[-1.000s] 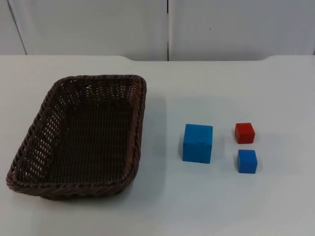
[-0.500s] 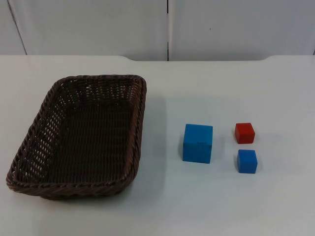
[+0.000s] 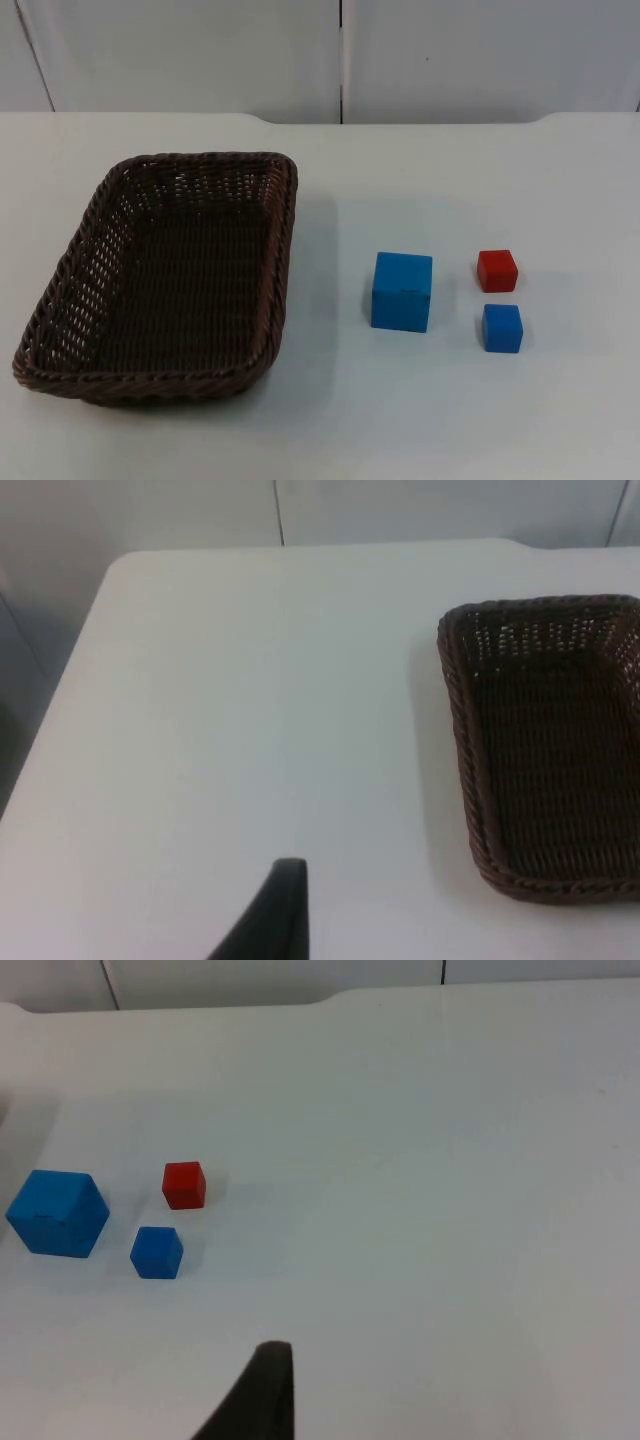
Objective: Pick up the basket with the left hand and place the largest block into the basket with the right hand.
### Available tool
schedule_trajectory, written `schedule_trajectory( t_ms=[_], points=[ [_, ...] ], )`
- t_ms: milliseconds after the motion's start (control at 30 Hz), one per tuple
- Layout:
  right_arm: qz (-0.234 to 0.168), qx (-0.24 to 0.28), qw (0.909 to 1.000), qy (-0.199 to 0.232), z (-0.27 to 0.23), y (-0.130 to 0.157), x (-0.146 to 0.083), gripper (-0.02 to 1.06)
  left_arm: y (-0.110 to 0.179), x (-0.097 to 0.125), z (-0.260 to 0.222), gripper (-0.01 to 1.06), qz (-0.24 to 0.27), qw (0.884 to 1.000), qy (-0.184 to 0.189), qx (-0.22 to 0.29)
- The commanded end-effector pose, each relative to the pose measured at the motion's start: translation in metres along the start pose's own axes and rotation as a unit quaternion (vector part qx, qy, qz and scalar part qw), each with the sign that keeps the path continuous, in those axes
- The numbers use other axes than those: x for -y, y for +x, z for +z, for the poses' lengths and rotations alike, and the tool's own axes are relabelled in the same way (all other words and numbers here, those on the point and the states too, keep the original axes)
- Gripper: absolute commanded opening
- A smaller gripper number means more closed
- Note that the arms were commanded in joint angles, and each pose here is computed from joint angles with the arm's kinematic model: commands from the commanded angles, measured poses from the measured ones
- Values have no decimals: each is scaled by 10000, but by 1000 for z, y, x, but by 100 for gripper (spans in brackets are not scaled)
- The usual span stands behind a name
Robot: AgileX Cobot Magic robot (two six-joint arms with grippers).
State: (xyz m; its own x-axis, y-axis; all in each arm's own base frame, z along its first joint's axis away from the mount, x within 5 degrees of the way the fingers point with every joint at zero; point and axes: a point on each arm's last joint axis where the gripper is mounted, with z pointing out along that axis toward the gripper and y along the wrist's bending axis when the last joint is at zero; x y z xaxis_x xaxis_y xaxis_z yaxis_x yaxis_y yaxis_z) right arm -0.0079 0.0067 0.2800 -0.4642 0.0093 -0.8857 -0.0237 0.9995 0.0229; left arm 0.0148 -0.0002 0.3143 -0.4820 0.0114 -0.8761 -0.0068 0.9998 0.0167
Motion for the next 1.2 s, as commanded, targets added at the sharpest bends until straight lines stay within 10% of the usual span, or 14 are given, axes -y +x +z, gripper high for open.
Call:
schedule_trajectory(
  t_ms=[0,1167],
  points=[
    [-37,42,10000,18,1,0,0,105,-10,0,9,105,-29,10000,40,-72],
    [-37,42,10000,18,1,0,0,105,-85,10,150,105,-173,9818,715,-1752]
  ],
)
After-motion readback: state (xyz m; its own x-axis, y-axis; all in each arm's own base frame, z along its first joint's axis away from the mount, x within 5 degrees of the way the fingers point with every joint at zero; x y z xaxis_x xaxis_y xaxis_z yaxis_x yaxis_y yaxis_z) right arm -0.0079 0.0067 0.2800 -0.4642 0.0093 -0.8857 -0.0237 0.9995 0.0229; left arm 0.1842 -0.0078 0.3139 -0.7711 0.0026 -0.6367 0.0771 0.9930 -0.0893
